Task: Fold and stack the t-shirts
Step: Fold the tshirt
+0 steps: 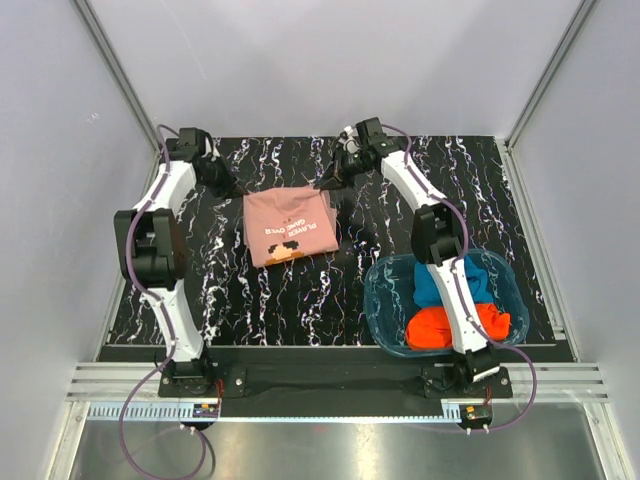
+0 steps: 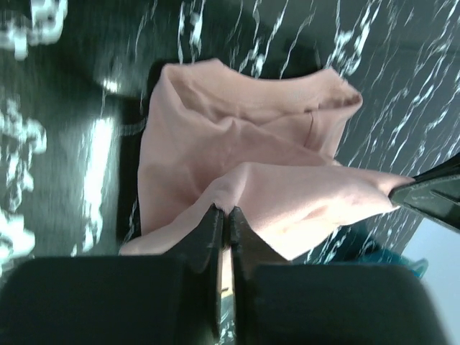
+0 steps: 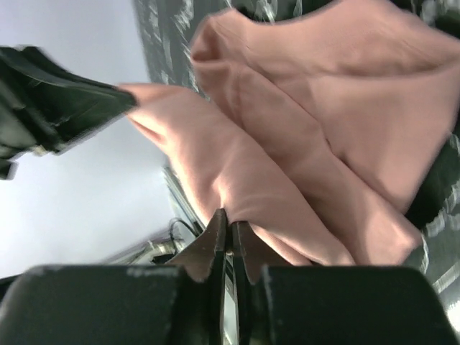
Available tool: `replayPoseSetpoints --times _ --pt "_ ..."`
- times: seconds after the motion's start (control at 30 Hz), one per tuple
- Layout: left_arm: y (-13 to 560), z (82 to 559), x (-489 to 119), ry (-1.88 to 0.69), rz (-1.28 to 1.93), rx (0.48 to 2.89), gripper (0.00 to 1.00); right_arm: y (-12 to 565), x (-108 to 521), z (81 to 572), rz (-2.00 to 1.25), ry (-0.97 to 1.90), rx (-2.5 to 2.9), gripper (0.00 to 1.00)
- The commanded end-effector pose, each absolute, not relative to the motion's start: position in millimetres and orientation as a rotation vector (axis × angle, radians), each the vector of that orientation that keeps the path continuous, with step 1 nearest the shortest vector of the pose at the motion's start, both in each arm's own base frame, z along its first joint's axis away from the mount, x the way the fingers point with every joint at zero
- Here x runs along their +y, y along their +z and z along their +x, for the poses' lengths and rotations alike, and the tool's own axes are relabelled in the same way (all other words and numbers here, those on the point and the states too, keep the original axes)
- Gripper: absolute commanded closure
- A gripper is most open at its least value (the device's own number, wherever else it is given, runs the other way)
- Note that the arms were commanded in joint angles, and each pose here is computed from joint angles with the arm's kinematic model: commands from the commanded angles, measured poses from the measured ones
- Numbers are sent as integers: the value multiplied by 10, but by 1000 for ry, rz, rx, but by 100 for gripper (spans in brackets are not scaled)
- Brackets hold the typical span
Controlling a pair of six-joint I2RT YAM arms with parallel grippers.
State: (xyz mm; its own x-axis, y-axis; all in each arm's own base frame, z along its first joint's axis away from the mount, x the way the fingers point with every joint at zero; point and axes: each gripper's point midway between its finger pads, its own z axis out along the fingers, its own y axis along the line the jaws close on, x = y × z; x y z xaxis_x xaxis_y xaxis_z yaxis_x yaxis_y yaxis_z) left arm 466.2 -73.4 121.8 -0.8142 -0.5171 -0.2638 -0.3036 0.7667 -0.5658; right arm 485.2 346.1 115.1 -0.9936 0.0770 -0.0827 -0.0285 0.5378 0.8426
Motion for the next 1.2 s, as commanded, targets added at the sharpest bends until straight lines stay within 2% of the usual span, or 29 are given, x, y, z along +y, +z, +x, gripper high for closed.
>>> replayPoseSetpoints --times 0.0,0.07,0.1,0.17,0.23,0.27,0.33,0.37,0.47,0.6,0.7,0.97,1.17 --pt "1207 5034 -744 -797 -606 2476 85 1414 3605 5242 23 1611 2437 90" --pt "1179 5233 -721 -787 -595 2452 74 1334 3662 5369 85 1675 2406 83" --pt "1010 5295 -697 -787 -611 2475 65 1352 3661 5464 77 1706 2352 72" --pt "1149 5555 -656 -772 -569 2415 60 1359 3640 5597 119 1729 2315 68" --pt "1178 5692 -623 -741 -541 2414 52 1382 3505 5711 162 1685 2303 59" --pt "1489 5841 -594 -724 -500 2349 52 1505 3447 5743 144 1643 2278 58" --pt "1826 5861 -554 -685 -452 2289 51 1610 3283 5750 128 1591 2271 48" --pt "1816 5786 -538 -669 -459 2295 50 1612 3239 5731 124 1570 2283 43" --pt "2000 5604 -528 -651 -424 2265 42 1503 3084 5549 77 1450 2392 41" --pt "1616 5205 -634 -702 -401 2382 41 1452 3034 5377 -21 1394 2434 39" --pt "1470 5036 -646 -693 -354 2392 39 1499 3069 5352 -154 1354 2392 31" --pt "1298 5071 -571 -707 -252 2291 36 1437 3320 5609 -390 1304 2179 20" --pt "1220 5222 -516 -765 -227 2238 35 1355 3449 5728 -442 1286 2100 25"
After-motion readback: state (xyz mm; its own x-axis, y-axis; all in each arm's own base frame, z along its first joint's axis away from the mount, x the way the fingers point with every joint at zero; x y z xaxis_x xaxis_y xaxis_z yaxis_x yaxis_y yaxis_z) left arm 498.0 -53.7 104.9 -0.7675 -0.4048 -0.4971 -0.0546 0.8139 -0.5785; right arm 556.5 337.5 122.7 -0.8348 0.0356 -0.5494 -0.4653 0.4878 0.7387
